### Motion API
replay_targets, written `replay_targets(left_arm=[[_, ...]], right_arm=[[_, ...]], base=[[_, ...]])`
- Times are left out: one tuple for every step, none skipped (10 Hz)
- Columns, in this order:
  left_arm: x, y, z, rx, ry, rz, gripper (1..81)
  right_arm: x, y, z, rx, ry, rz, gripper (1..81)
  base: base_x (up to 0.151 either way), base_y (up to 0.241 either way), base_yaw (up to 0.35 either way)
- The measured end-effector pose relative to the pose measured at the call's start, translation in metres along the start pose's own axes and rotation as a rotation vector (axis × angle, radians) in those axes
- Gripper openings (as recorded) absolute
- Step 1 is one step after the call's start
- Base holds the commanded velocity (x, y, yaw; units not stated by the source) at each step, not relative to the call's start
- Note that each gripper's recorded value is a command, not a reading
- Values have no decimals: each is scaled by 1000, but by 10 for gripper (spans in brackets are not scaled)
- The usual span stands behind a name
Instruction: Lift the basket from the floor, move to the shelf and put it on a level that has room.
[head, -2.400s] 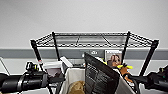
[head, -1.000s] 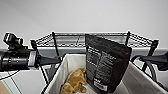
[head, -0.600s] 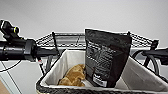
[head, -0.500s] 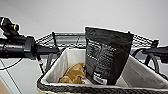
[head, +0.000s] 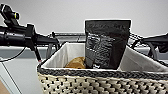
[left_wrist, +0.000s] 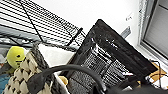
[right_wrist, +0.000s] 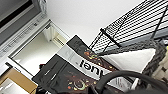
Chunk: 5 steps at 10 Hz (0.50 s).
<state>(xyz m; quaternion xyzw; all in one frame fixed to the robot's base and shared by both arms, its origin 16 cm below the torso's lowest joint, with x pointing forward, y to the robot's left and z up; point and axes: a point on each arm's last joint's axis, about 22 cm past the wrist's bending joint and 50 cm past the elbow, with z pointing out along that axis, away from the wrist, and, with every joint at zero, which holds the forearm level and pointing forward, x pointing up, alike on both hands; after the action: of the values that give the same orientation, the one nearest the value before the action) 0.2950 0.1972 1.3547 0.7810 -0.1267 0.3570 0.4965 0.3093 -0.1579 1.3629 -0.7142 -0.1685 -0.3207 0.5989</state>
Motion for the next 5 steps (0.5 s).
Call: replay_targets(left_arm=[[5, 2, 3, 1, -6, 6, 10], [11, 5, 6, -2, -7, 12, 10], [19, 8, 7, -6, -2, 7, 10], [26, 9, 7, -8, 4, 4, 10], [35, 12, 7, -11, 14, 7, 10]], right_arm=[[7, -5, 6, 4, -9, -5, 10], [17, -8, 9, 5, -6, -8, 10], [29, -8, 11, 5, 8, -5, 10], [38, -8, 13, 4, 17, -2, 10], [46, -7, 17, 5, 18, 1, 10]], base=[[0, 0, 0], [0, 0, 0], [0, 0, 0], [0, 0, 0], [0, 0, 0]])
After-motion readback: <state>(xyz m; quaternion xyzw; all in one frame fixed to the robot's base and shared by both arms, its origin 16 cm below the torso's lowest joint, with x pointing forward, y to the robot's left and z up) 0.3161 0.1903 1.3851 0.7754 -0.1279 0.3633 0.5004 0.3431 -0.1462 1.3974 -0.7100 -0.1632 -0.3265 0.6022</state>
